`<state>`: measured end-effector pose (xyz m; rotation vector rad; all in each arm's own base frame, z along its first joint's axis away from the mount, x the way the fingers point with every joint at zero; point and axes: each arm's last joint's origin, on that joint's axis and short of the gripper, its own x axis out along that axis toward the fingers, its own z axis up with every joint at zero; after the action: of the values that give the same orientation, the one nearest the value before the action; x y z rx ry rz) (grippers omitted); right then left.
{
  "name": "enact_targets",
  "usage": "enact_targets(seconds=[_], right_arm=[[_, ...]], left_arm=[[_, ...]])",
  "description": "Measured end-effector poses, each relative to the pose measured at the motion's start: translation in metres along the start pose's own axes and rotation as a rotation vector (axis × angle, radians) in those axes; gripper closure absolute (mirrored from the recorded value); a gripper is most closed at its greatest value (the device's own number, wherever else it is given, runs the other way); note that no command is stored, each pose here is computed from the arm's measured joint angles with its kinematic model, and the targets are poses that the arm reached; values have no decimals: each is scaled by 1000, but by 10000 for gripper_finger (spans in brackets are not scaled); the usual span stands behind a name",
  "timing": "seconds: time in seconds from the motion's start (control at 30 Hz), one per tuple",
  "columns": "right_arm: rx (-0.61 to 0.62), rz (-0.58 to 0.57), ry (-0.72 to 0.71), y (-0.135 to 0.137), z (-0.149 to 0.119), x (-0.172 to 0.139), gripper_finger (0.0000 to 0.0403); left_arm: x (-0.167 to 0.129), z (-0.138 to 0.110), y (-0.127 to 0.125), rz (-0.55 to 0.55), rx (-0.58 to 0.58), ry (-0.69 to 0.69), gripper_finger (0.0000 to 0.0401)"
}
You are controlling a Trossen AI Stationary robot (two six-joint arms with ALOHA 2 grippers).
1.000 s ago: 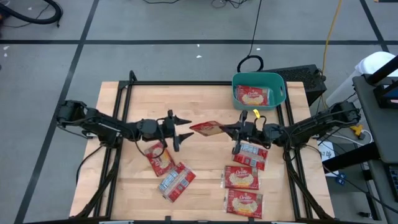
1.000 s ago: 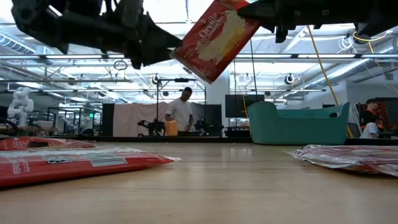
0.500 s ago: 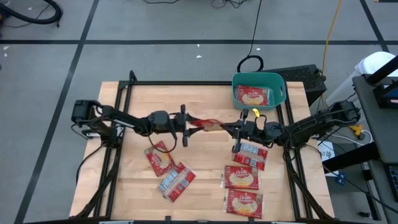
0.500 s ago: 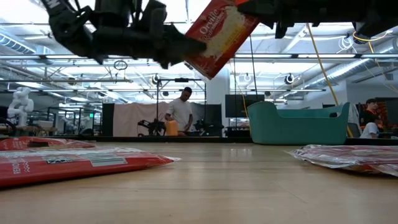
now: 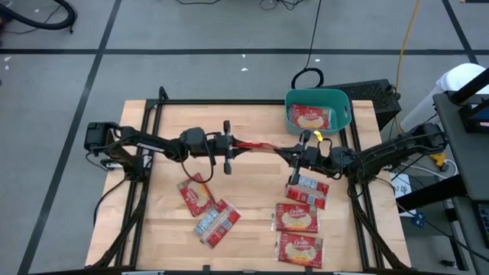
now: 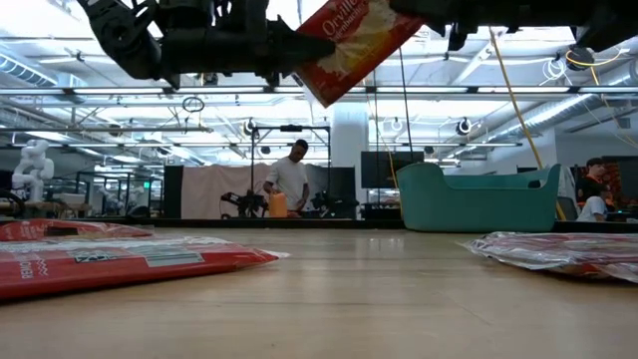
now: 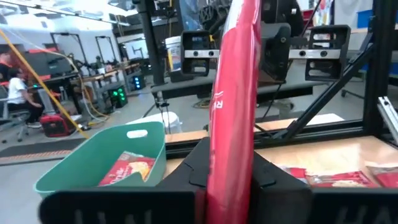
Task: Sort popcorn bags into baskets
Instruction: Put the red popcorn bag into the blue bin
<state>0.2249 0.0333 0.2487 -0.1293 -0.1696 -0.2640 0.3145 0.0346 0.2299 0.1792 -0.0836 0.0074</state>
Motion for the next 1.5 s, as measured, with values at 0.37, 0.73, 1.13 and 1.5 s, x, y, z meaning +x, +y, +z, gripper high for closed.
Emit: enact_targets(seconds=[0.37, 0.73, 1.13, 1.5], right_arm=[[-29, -133, 56, -3, -4, 0, 306], [-123, -336, 305, -7, -28, -6, 223], [-39, -259, 513, -3, -51, -18, 221], [41, -100, 512, 25, -48, -32, 237]], left_arm=[[18, 16, 20, -11, -31, 98, 376], [32, 49, 56, 19, -38, 327, 376], [36, 115, 114, 162, 32, 236, 376], [91, 86, 162, 167, 9, 261, 376]])
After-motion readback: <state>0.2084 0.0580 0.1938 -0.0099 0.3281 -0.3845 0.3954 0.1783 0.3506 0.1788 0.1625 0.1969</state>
